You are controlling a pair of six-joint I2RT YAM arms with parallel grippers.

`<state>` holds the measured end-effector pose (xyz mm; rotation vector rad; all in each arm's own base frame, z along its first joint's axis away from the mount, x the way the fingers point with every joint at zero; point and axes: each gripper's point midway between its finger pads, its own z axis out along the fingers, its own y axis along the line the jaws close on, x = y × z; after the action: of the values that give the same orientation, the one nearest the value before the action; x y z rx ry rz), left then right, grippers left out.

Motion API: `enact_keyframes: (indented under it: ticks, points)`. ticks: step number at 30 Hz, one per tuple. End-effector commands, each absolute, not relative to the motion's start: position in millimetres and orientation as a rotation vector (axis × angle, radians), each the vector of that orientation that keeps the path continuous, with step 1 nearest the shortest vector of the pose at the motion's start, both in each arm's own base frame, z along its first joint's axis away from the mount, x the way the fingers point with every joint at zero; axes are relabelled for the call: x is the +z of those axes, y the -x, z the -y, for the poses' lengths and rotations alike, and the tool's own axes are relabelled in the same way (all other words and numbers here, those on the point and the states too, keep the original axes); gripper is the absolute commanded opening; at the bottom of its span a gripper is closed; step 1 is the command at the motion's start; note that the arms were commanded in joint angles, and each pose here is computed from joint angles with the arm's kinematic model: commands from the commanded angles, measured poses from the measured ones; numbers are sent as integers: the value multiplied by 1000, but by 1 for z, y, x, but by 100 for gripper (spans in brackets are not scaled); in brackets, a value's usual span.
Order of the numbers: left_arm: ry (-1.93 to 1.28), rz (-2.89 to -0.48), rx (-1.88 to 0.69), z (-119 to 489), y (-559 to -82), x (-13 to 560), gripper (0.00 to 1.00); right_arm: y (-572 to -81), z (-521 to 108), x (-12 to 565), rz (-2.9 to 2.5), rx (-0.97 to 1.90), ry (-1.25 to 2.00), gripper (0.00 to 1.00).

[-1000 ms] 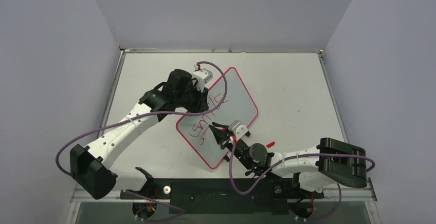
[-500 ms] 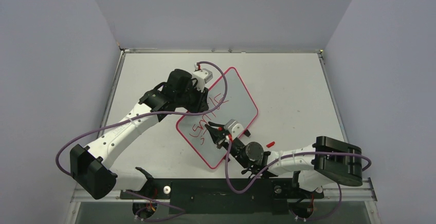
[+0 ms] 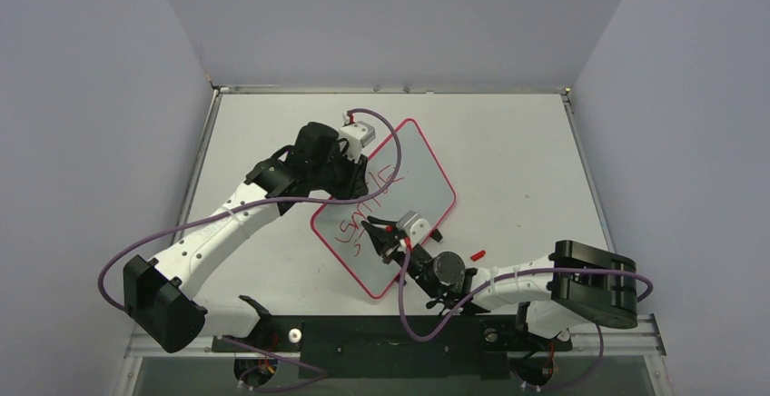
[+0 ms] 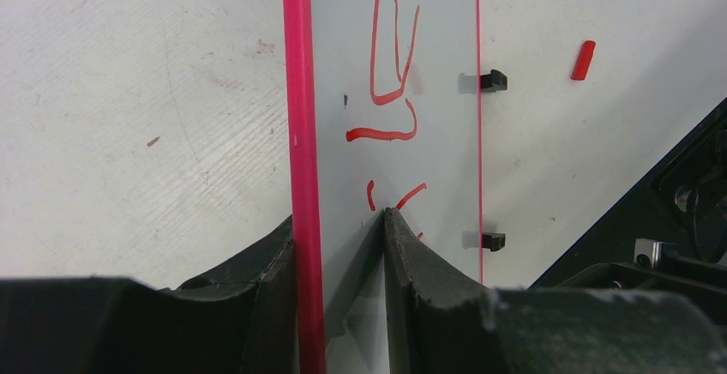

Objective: Write a sentence on the whiteboard

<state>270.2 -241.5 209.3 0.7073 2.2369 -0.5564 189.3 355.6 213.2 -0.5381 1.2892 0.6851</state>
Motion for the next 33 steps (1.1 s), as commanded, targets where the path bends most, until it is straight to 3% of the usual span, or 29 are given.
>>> enact_keyframes:
  ticks: [1,33]
  points:
    - [-806,-2231,-333,216,-278,192,0,-182,-354,203,-1305,718,535,0]
    - [-807,-2236,-332,216,-278,191,0,-174,-331,167,-1373,618,554,0]
